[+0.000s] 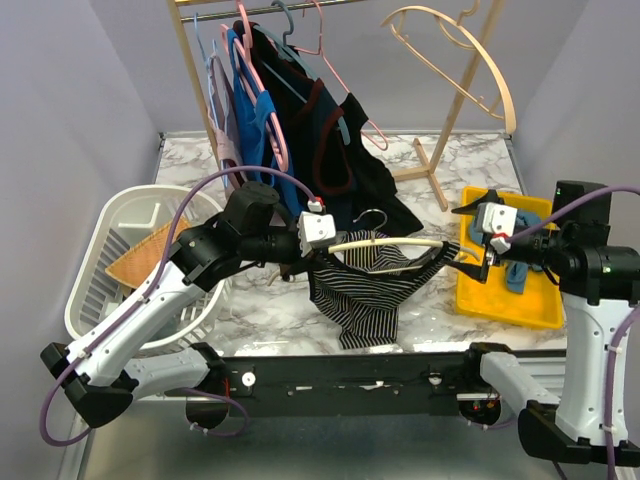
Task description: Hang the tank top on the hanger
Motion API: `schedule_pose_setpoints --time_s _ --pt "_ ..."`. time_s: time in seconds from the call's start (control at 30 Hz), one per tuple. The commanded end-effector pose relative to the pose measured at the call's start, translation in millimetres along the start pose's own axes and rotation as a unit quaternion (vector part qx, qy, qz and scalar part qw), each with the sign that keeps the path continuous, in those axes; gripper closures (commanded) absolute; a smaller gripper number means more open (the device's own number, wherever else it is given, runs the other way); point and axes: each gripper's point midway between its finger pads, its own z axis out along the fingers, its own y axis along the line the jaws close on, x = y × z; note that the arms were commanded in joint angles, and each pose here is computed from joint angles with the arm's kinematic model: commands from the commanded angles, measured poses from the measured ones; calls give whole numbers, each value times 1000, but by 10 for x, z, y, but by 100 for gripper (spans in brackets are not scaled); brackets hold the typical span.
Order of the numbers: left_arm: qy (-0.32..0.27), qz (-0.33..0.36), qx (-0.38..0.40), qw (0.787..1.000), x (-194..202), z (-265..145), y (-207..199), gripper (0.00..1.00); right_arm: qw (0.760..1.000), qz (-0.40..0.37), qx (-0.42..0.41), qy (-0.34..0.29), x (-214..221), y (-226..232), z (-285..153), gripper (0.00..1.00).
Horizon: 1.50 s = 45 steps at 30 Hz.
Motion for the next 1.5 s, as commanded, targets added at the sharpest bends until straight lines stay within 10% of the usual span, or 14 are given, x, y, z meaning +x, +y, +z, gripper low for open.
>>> schedule_pose_setpoints --time_s 0.0,0.47,0.6,0.8,0.87,0.93,1.07,1.47 --pt "-27 25 -2 999 -206 -91 4 100 987 131 -87 14 187 492 93 1" --pt "-40 49 -14 998 -265 -148 25 100 968 164 -180 55 475 822 300 32" --pt "-43 52 -18 998 -289 -137 54 100 964 169 -194 59 506 896 325 100" --pt "-58 43 -56 996 -266 -120 164 98 968 164 -177 67 483 937 248 99" --pt "-66 31 -80 994 -228 -95 239 76 969 180 -153 67 478 926 250 100" --pt "-67 27 -99 992 -182 -112 283 34 967 204 -137 70 533 936 282 99" --pt "-71 22 -154 985 -201 -227 430 3 969 220 -79 82 642 879 272 100" --pt "-79 -28 -266 960 181 -600 501 1 939 298 143 95 1028 162 -168 100"
